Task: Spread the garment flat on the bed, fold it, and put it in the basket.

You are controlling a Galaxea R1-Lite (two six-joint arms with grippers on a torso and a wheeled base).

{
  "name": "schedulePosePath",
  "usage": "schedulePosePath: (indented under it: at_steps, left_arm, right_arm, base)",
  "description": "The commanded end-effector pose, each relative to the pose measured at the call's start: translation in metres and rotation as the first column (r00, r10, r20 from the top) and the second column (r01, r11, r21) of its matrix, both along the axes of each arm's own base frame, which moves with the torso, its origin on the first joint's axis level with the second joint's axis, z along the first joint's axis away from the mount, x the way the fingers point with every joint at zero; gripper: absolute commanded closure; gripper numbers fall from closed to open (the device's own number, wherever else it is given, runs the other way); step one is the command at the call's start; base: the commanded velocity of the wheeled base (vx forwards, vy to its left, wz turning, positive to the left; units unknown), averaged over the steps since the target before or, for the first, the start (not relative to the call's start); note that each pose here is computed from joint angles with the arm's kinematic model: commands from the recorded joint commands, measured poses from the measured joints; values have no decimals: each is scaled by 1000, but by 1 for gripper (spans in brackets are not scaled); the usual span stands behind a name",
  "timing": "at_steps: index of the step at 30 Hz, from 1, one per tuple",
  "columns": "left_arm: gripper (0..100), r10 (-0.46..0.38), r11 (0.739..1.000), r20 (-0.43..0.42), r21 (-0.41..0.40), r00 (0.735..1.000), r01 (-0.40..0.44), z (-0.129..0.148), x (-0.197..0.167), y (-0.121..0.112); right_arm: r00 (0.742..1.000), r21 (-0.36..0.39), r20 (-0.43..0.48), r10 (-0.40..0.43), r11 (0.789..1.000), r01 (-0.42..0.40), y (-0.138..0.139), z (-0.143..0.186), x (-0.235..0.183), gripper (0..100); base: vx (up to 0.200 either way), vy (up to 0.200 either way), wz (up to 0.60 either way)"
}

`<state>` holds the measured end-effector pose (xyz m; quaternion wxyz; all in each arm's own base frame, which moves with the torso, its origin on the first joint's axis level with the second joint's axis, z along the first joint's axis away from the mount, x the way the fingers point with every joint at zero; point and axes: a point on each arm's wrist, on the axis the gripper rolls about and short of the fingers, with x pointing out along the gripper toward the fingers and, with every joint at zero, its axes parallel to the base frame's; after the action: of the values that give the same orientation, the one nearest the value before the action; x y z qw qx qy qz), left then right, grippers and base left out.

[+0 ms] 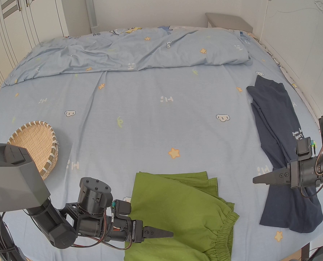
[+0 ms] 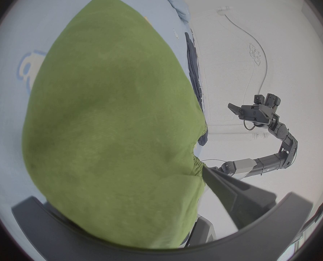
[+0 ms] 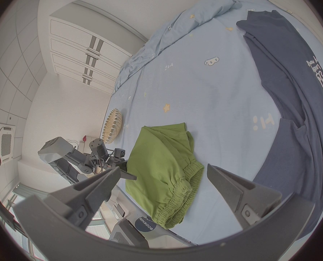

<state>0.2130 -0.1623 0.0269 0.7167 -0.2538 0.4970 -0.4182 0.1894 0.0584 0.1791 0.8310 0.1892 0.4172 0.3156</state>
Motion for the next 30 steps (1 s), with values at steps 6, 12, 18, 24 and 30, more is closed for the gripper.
schedulePosePath:
  at_steps: [6, 12, 18, 24, 30]
  left_arm:
    - [100, 47, 999, -41, -20, 998, -48, 7, 4, 4]
    - [100, 154, 980, 24, -129, 988, -150, 66, 14, 23]
    - [100, 281, 958, -69, -34, 957, -284, 127, 37, 51]
    - [100, 238, 968, 33, 73, 971, -240, 145, 28, 80]
    - [100, 171, 975, 88, 130, 981, -181, 140, 22, 85]
  right_arm:
    - [1000, 4, -4, -1, 1000, 1, 1, 1, 2, 0]
    - [999, 29, 36, -17, 999, 16, 1, 16, 5, 0]
    - [992, 77, 103, -69, 995, 61, -3, 49, 17, 0]
    - [996, 79, 66, -68, 995, 62, -4, 56, 15, 0]
    - [997, 93, 54, -52, 995, 47, -3, 52, 16, 0]
  base:
    - [0, 0, 0]
    - [0, 0, 0]
    - [0, 0, 0]
    - [0, 0, 0]
    - [0, 0, 0]
